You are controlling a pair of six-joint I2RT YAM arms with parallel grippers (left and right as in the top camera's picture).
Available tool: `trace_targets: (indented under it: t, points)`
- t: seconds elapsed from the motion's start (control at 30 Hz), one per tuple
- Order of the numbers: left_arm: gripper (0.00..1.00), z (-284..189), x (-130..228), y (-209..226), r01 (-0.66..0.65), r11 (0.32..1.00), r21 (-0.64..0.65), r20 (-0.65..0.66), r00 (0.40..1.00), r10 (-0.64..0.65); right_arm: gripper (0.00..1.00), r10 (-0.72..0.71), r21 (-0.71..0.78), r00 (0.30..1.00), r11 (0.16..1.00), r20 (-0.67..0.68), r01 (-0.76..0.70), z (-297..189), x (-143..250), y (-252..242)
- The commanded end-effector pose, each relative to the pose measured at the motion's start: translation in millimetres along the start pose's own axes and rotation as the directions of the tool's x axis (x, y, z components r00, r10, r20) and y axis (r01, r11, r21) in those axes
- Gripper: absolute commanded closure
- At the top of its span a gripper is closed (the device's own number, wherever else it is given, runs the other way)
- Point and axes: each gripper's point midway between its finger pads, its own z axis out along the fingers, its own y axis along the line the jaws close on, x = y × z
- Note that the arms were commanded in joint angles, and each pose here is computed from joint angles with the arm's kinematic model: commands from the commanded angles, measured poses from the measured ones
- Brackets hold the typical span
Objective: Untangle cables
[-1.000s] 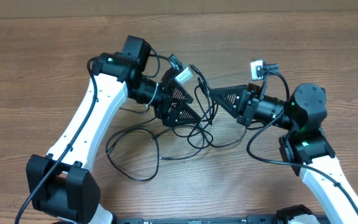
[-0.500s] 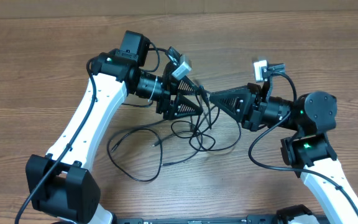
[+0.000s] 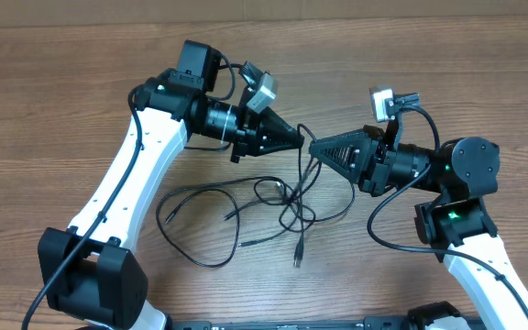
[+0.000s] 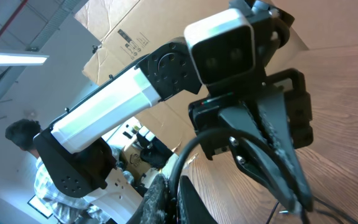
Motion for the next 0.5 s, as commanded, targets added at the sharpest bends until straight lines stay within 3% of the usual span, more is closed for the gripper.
trace_targets:
  t: [0.0, 0.47]
  points:
    - [0.96, -2.1, -17.4, -18.3, -0.050, 0.994, 0.098, 0.099, 0.994, 0.040, 0.96, -0.044, 0.016, 0.998, 0.999, 0.038, 0.043, -9.9, -16.1, 6.8]
    - [0.96, -21.5, -30.6, -25.6, -0.075, 0.997, 0.025, 0.100, 0.992, 0.072, 0.96, 0.062, 0.235, 0.982, 0.967, 0.180, -0.104, -68.8, -41.4, -51.7]
